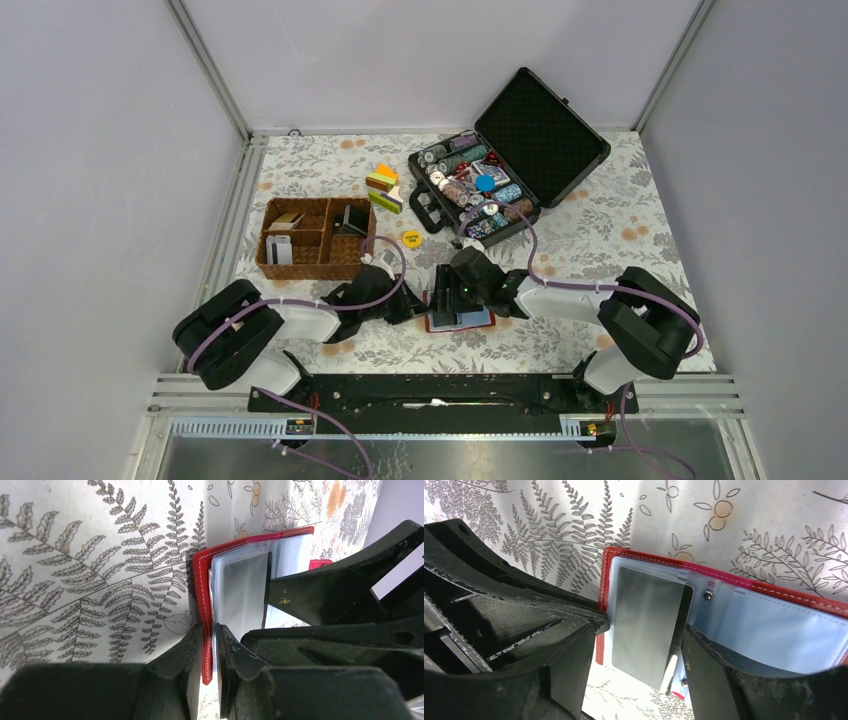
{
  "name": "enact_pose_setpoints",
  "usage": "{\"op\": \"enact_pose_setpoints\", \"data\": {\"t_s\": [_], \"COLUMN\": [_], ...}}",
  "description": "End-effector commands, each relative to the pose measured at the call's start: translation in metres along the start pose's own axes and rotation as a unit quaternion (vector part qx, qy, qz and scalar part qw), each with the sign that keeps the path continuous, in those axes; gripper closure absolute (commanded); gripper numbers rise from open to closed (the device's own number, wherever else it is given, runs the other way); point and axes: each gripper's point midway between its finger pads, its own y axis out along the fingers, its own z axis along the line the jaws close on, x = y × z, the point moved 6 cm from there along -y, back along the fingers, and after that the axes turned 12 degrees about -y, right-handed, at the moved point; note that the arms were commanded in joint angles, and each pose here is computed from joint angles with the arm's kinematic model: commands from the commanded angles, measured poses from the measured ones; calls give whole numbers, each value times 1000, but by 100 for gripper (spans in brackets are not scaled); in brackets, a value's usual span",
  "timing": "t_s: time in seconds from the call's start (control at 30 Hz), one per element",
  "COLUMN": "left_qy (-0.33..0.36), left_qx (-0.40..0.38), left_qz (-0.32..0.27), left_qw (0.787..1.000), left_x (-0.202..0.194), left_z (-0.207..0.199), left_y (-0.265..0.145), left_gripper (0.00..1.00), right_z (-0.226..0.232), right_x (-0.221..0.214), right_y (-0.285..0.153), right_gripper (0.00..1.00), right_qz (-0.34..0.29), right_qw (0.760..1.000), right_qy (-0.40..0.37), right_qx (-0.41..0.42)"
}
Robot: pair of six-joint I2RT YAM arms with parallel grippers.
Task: Put the credit cards into the card holder
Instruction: Insert the credit card into the card holder.
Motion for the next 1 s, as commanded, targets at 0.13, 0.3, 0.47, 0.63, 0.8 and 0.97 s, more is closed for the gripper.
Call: {"op": "enact_pose_setpoints", "data": {"t_s": [0.13, 0.3, 0.47, 0.63, 0.8, 0.97], "left_qy": [11, 28, 29, 33, 29, 40], "left_qx": [4, 27, 38, 36, 44, 54], "left_qz": [-26, -47, -73, -80, -83, -94], "left_qw": [1000, 998, 996, 996, 995, 993], "left_x": [7, 20, 32, 36, 43, 60], "left_z": [-7, -8, -6, -10, -10, -12], "left_y": [-17, -31, -47, -55, -63, -77], "left_gripper": [75, 64, 53, 51, 52, 51], "right_z": [3, 5, 1, 6, 8, 6], "right_x": [0, 12, 11, 2, -4, -8], "right_y": [-15, -31, -34, -28, -19, -12], "right_gripper": [21, 17, 17, 23, 22, 23], "right_qz": [4, -21, -25, -5, 14, 26], "right_qw": [999, 998, 998, 999, 999, 999], "right_qy": [-36, -48, -45, -35, -34, -35], "right_qx": [-30, -36, -43, -17, -5, -13]}}
